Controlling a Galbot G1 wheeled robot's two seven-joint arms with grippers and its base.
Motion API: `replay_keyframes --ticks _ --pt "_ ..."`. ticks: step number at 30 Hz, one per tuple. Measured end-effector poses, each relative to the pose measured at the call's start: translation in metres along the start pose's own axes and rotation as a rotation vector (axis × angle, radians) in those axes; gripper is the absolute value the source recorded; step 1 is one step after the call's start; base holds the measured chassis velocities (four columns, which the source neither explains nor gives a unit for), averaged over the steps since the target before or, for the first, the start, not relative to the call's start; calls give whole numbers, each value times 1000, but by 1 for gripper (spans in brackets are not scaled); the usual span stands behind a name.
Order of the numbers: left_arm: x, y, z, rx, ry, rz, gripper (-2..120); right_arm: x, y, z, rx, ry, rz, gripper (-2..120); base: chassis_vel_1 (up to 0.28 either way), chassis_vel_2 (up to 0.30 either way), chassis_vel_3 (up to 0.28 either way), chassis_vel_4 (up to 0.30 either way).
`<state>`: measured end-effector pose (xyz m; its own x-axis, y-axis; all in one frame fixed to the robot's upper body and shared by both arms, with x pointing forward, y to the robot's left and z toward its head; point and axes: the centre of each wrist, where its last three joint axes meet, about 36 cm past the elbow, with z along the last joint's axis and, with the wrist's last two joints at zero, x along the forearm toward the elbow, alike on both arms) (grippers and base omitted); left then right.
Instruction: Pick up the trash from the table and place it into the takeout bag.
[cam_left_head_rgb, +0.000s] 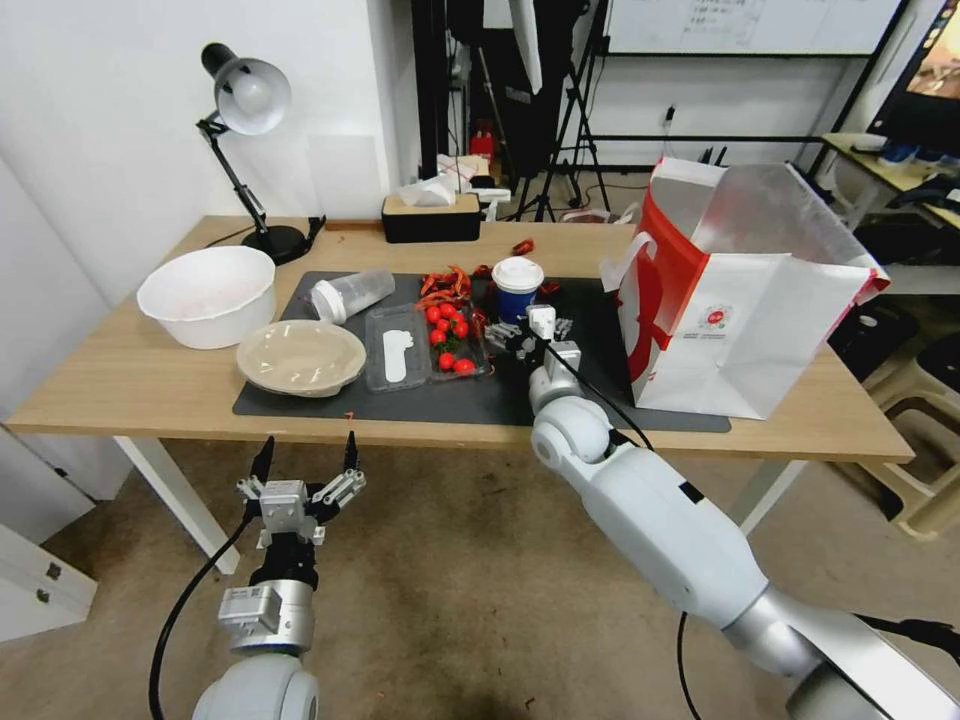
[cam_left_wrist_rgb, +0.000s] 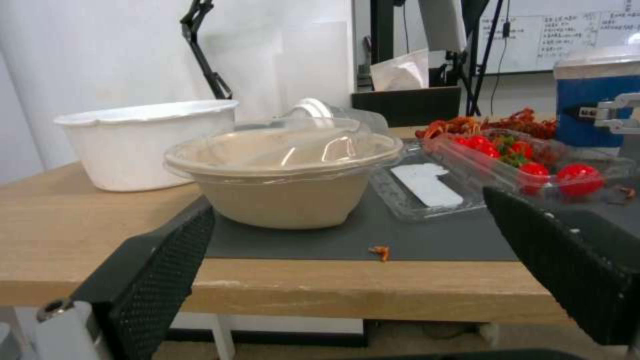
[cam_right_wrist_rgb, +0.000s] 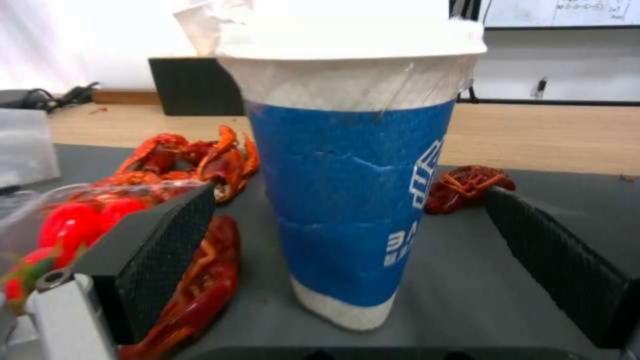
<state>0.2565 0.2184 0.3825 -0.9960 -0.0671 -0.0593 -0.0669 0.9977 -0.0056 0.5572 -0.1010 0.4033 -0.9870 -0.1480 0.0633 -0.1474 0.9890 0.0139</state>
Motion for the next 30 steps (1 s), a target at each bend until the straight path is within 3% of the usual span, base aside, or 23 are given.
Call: replay_keyframes --ticks 8,15,17,19,23,27,29,30 --pt "0 0 2 0 -1 -1 100 -16 2 -2 8 11 10 97 0 0 0 0" --pt "1 0 3 0 -2 -3 100 -23 8 -1 14 25 12 67 0 0 0 0" --pt "1 0 3 0 -2 -4 100 -23 9 -1 14 26 12 65 0 0 0 0" --pt "1 1 3 -1 -2 -6 100 -23 11 -2 15 25 13 53 0 0 0 0" --pt "1 1 4 -1 -2 -9 100 -22 12 -3 14 21 12 45 0 0 0 0" --pt "2 1 5 -1 0 -10 100 -14 15 -10 10 10 13 24 0 0 0 0" --pt "2 1 5 -1 0 -10 100 -13 15 -10 9 9 13 24 0 0 0 0" --pt "2 0 5 -1 -1 -9 100 -11 16 -14 7 5 15 17 0 0 0 0"
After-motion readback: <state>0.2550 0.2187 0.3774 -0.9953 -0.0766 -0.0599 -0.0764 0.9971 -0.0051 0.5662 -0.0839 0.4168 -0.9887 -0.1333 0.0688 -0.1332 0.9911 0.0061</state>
